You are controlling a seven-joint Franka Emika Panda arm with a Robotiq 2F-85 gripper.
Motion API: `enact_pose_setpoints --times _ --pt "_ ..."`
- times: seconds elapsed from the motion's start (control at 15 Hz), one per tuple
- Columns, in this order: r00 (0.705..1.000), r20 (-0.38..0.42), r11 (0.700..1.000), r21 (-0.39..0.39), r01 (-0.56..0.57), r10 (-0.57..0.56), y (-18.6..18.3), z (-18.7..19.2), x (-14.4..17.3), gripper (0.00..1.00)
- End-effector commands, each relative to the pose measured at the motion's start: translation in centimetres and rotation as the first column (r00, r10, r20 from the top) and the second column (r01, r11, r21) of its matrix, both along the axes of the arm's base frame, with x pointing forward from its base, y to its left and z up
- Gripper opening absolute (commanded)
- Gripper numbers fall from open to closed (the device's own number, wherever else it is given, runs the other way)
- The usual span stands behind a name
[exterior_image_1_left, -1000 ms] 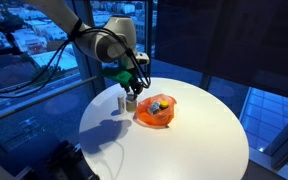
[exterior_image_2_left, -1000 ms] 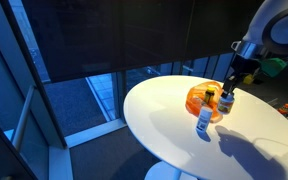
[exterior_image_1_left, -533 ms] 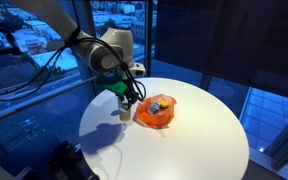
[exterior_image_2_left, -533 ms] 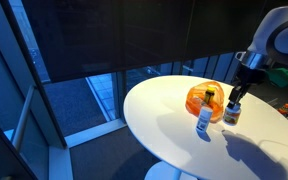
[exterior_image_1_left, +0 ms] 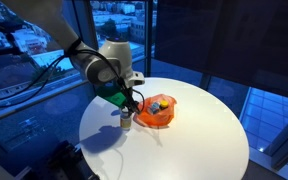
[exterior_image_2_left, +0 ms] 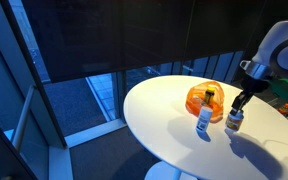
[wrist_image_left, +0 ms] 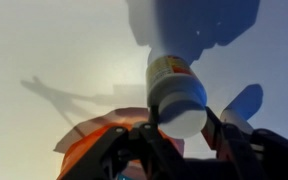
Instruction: Remove the white container from the orange plastic bag and put it on the table
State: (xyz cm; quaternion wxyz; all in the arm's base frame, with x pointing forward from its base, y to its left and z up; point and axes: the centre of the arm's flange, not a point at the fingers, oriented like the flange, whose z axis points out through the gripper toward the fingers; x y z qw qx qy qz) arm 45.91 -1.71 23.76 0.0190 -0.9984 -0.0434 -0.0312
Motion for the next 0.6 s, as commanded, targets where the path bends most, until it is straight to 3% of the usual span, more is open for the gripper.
enact_pose_setpoints --times 0.0,0.07,0.2,0.27,0.53 --pt "1.0 0.007 1.0 -0.002 -0.002 0.002 -1.3 -1.0 -0.2 0.19" --pt "1.0 0.006 1.0 -0.003 0.002 -0.002 -1.5 -1.0 -0.2 0.19" --pt "1.0 0.004 1.0 -0.006 0.008 -0.008 -1.9 -0.7 -0.2 0.69" --pt "1.0 0.007 1.0 -0.014 0.013 -0.013 -2.1 -0.2 -0.1 0.7" --pt "1.0 0.026 1.0 -0.023 0.015 -0.015 -2.8 2.5 0.4 1.0"
